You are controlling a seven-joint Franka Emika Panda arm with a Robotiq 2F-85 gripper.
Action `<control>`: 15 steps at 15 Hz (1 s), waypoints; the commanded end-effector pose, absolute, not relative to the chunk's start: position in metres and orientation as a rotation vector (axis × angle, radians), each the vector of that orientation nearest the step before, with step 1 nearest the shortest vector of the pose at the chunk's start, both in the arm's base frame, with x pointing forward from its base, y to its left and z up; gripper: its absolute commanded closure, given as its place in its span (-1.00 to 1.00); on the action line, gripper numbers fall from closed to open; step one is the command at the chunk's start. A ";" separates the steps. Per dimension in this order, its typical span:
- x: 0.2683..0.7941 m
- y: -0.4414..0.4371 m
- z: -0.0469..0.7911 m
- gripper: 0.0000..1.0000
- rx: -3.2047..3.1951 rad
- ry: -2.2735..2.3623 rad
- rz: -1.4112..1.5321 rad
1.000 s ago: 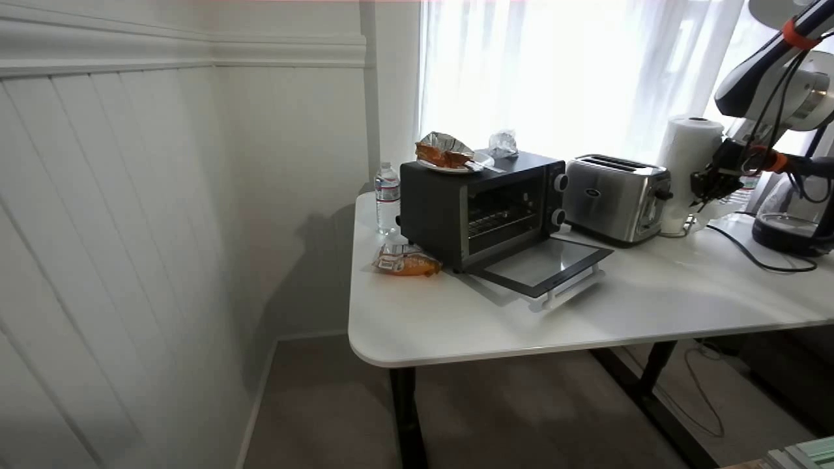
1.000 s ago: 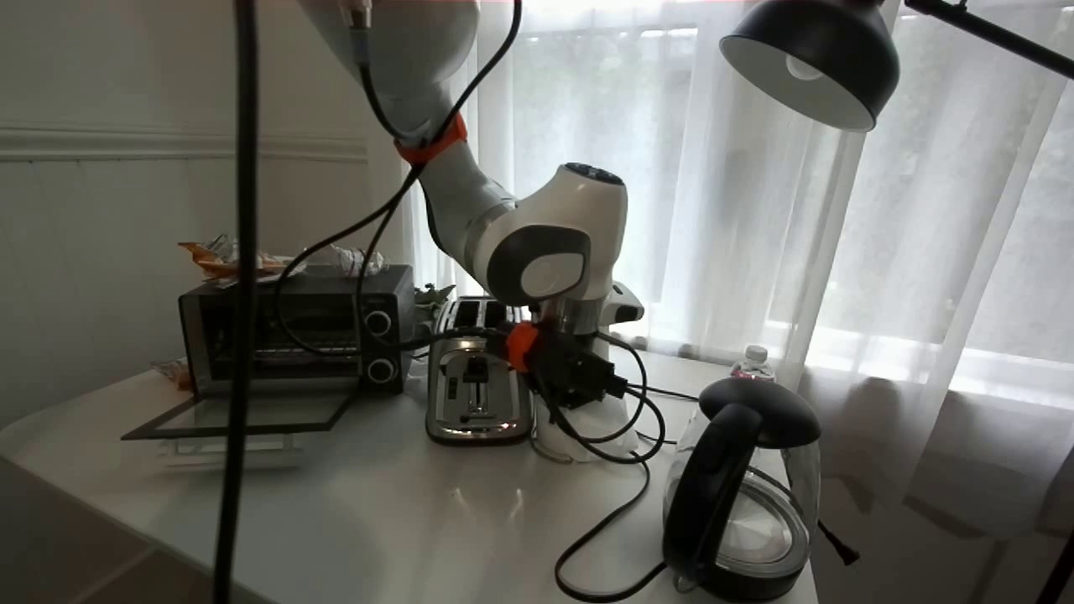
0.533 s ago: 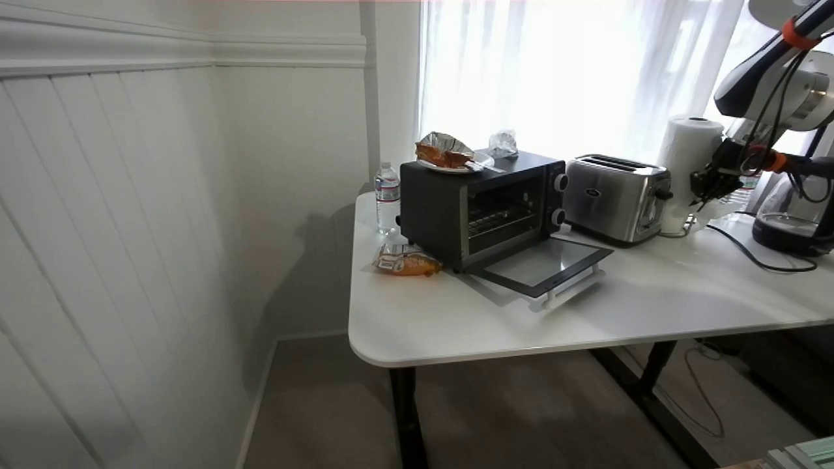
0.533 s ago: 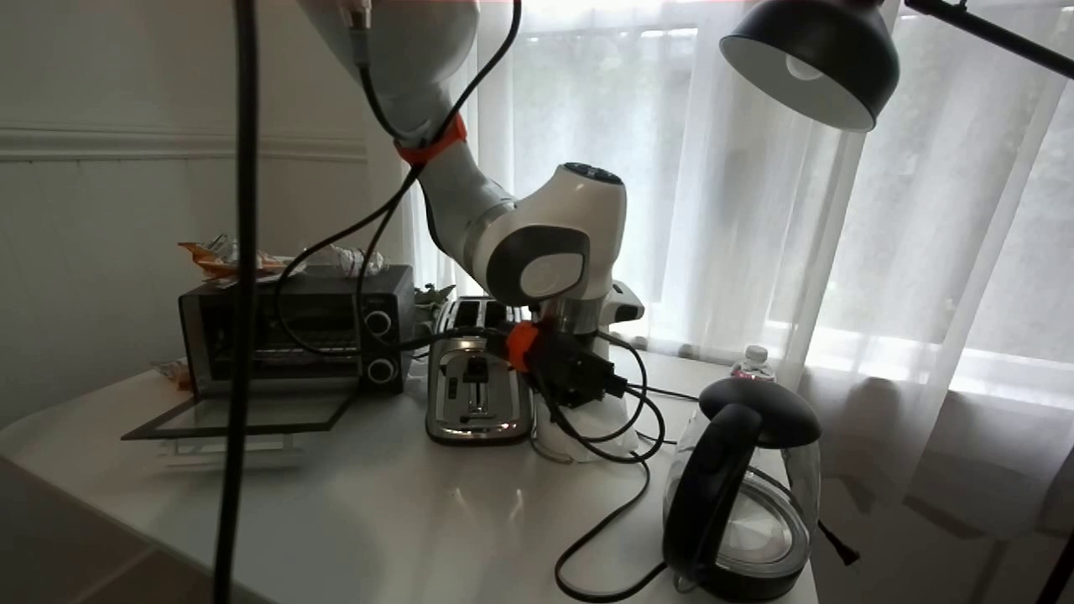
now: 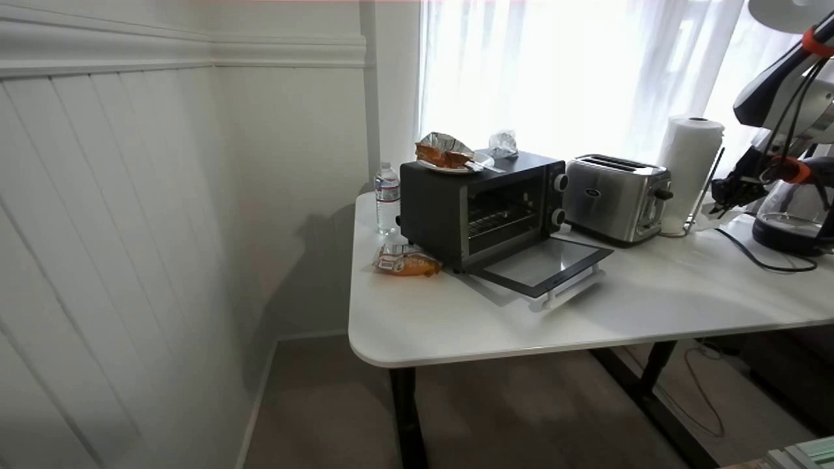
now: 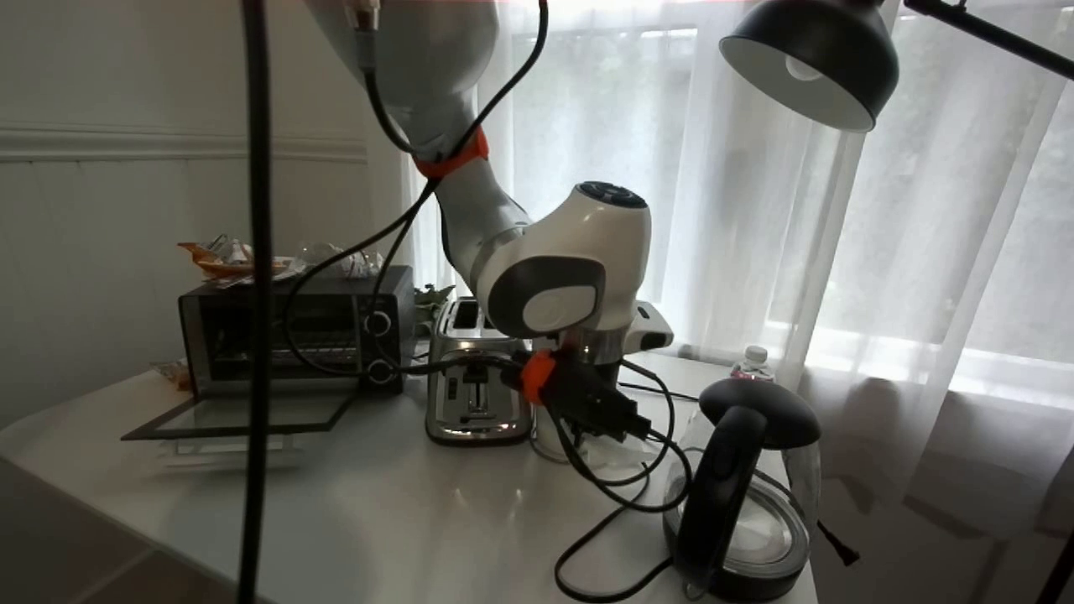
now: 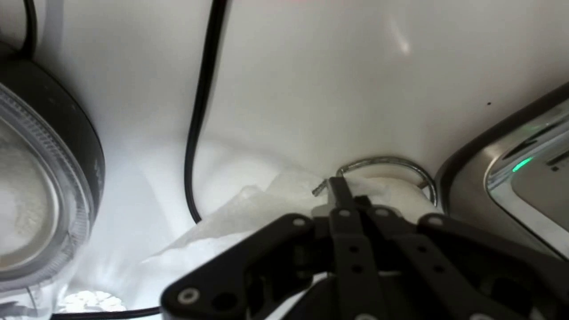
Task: Cut out the paper towel and put it on the cupboard
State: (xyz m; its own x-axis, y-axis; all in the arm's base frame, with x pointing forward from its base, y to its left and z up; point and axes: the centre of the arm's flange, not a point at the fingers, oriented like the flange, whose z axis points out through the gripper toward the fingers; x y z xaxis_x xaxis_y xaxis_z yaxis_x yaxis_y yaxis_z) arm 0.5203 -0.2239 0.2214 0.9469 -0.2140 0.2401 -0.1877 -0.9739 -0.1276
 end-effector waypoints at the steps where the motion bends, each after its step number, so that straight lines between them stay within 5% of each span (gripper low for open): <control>1: 0.480 -0.225 0.217 1.00 -2.956 0.342 -0.392; 15: 0.416 -0.198 0.163 1.00 -2.963 0.252 -0.148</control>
